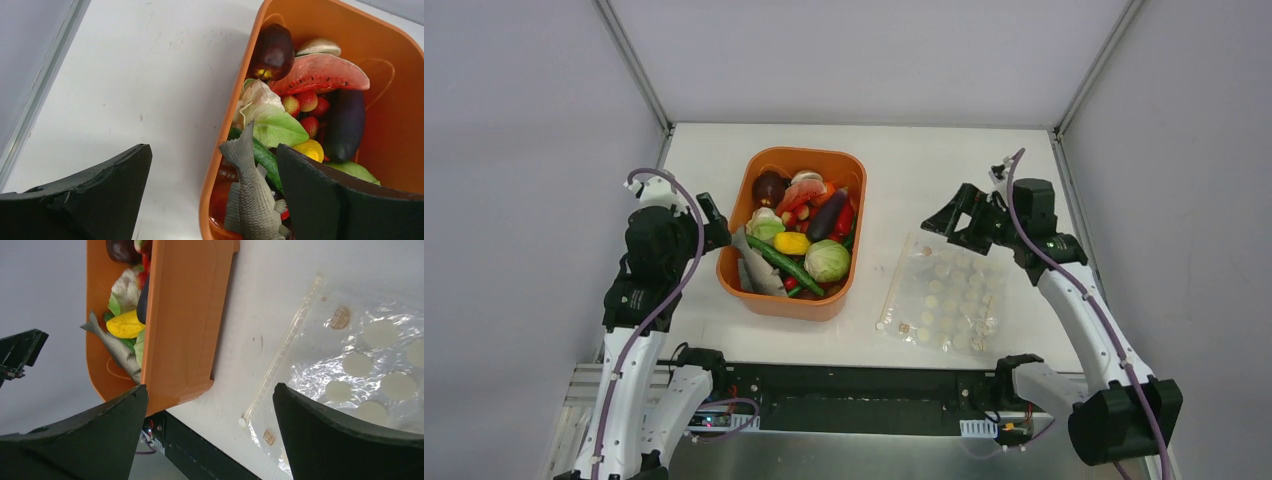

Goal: Place the food in the zip-top bag and seal the zipper
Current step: Move the bin to the center of the board.

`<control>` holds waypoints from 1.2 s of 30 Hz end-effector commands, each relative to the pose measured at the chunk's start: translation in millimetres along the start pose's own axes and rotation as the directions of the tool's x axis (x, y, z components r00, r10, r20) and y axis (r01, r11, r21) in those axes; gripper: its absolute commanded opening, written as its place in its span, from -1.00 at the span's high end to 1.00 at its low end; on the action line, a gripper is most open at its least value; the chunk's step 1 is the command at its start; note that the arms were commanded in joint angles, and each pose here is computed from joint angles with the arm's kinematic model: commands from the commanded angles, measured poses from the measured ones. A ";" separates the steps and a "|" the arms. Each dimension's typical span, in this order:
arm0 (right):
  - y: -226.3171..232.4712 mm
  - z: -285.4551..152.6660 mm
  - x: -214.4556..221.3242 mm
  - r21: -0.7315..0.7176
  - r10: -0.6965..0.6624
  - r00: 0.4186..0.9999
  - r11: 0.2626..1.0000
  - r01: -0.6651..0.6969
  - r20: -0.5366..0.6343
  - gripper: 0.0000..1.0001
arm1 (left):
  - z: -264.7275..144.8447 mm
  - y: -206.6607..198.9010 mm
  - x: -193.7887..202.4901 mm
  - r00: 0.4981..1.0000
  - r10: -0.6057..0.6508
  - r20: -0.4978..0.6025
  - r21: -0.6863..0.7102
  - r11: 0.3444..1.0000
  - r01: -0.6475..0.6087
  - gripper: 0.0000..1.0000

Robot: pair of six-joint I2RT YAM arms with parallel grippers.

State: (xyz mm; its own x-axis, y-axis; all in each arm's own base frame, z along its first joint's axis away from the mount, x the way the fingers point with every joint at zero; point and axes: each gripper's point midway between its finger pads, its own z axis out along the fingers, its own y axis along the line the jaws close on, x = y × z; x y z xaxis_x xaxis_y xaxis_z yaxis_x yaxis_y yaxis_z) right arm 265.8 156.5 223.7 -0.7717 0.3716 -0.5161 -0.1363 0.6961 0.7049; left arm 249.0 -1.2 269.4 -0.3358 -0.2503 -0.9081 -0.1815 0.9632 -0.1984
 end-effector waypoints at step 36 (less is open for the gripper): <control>164.0 124.0 188.8 -0.365 -0.236 0.960 0.916 0.167 -0.152 -0.97 | -81.6 -55.0 -10.7 0.979 -0.196 0.051 0.374 0.913 0.163 -0.99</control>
State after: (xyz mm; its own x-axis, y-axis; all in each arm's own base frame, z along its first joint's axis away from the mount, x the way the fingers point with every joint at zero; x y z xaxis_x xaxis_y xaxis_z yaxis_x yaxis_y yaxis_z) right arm 117.2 384.4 136.9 -0.8760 -0.1464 -0.4597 -0.4700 0.4737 0.7448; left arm 198.3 -51.6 297.9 -0.2737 -0.4180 -0.8663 0.0613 0.8912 -0.4494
